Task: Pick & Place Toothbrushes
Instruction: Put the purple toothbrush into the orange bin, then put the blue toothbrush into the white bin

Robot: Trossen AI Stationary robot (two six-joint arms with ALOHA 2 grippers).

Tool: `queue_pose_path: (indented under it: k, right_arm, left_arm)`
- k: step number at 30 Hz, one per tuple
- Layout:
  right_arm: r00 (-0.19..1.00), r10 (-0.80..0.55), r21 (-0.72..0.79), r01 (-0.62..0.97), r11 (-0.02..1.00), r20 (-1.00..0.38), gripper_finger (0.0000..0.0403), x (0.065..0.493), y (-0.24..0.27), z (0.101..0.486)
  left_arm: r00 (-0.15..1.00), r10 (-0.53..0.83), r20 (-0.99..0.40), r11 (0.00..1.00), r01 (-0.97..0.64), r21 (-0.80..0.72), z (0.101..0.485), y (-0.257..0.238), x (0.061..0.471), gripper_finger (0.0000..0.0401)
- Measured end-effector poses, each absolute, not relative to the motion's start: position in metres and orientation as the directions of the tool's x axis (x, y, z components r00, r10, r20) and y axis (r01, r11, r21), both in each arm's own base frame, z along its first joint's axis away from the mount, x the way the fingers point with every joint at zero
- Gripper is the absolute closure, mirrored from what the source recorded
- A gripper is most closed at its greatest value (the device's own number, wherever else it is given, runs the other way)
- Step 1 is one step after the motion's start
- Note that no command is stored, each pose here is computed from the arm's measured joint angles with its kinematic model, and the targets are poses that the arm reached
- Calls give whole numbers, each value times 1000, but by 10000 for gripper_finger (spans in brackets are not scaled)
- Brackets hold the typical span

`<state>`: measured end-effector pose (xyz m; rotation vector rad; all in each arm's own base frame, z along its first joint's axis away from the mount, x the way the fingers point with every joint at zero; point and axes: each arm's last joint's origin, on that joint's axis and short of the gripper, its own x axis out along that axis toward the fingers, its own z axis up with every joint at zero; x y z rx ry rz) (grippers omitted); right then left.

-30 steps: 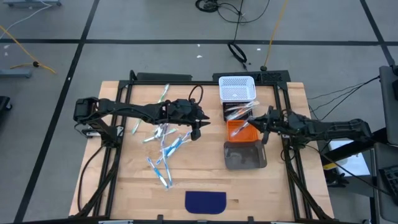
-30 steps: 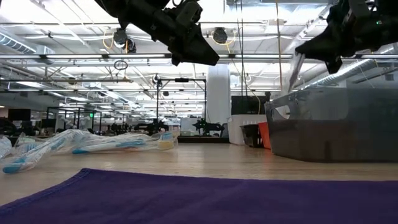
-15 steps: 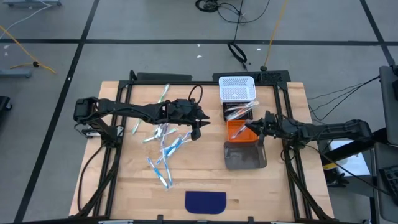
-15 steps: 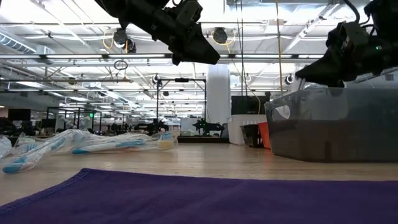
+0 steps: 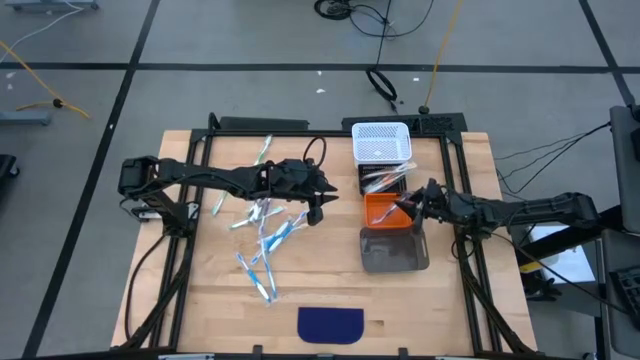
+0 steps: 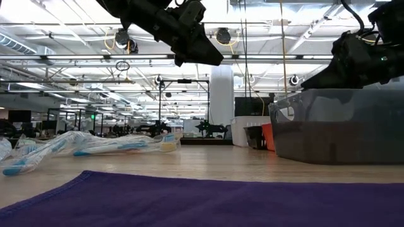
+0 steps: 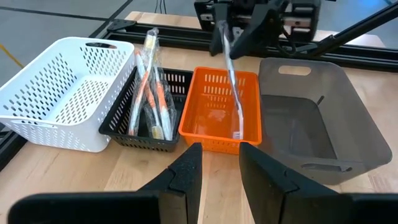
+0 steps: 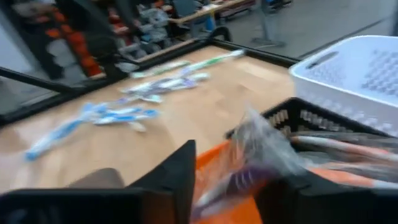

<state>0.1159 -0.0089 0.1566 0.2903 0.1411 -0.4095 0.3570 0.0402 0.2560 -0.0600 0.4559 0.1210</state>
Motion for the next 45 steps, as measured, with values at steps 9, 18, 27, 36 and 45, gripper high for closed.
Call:
queue_pose_path:
  k: [9,18,27,36,45]
  right_arm:
    - [883,-445,158,466,871,-149,205,115,-12,161]
    - [888,-457,79,460,884,-61,205,113,-12,187]
    - [902,-430,103,429,897,-13,205,112,-11,207]
    - [940,-334,147,341,929,-70,204,119,-8,201]
    - [950,-305,153,311,938,-62,204,127,-7,201]
  left_arm:
    - [890,103,-445,991,-130,-32,256,40,357,293]
    - [887,102,-451,991,-131,-32,255,40,357,293]
    - [803,92,-589,988,-148,-48,242,39,349,293]
    - [582,61,-811,961,-255,-111,219,33,327,293]
    - [495,96,-863,946,-314,-75,194,22,322,293]
